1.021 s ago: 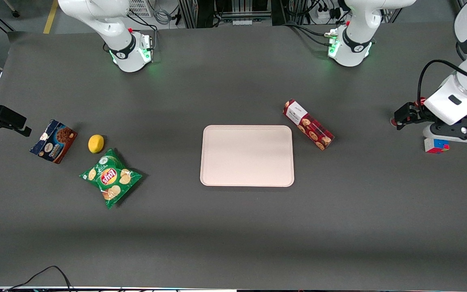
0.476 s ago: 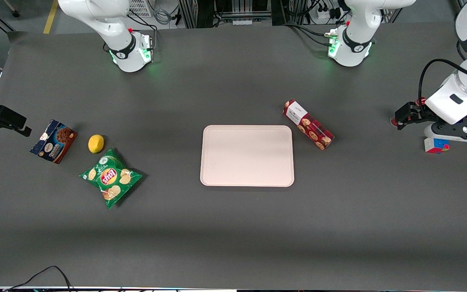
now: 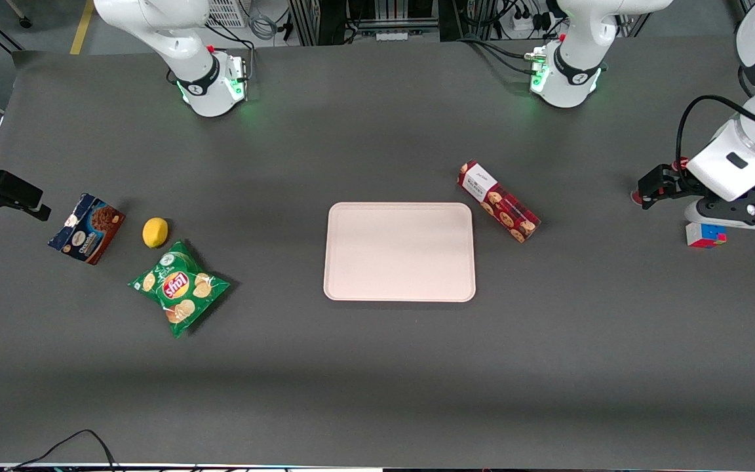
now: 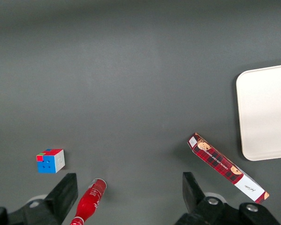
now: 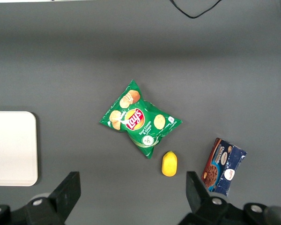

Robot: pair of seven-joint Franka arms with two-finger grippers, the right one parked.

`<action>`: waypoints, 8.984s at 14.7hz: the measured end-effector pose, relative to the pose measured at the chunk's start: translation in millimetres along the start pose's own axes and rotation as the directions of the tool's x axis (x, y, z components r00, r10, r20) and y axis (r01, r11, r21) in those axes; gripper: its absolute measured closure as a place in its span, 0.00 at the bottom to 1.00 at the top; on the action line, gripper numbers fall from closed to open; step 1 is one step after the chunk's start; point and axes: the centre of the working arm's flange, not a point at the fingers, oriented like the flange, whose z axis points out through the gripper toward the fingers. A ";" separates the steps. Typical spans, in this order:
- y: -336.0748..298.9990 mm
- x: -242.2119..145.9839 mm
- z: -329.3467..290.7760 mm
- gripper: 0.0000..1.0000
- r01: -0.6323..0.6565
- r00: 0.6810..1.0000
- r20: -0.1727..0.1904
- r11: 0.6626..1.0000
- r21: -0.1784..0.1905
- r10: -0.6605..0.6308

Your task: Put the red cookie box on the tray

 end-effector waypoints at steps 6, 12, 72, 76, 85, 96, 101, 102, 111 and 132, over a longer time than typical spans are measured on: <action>0.1 -1.7 1.4 0.00 -0.001 1.000 0.016 1.000 -0.001 0.001; 2.6 -2.9 1.5 0.00 0.003 1.000 0.026 1.000 -0.026 -0.002; 198.8 -139.0 345.5 0.07 0.604 0.796 0.089 0.781 -0.159 -0.598; 201.9 -140.2 349.8 0.32 0.601 0.799 0.090 0.783 -0.161 -0.595; 204.4 -131.6 340.8 0.67 0.597 0.801 0.073 0.781 -0.183 -0.595; 145.2 -50.9 122.1 0.67 0.432 0.898 0.151 0.895 -0.112 -0.414; 142.7 -42.0 88.4 0.67 0.380 0.920 0.153 0.918 -0.113 -0.362; 147.4 -41.1 91.3 0.67 0.338 0.936 0.148 0.934 -0.120 -0.320; 280.2 -35.3 144.3 0.67 0.068 0.997 0.040 0.975 -0.212 -0.061; 304.0 -4.8 311.0 0.67 0.114 0.993 0.042 0.966 -0.233 -0.107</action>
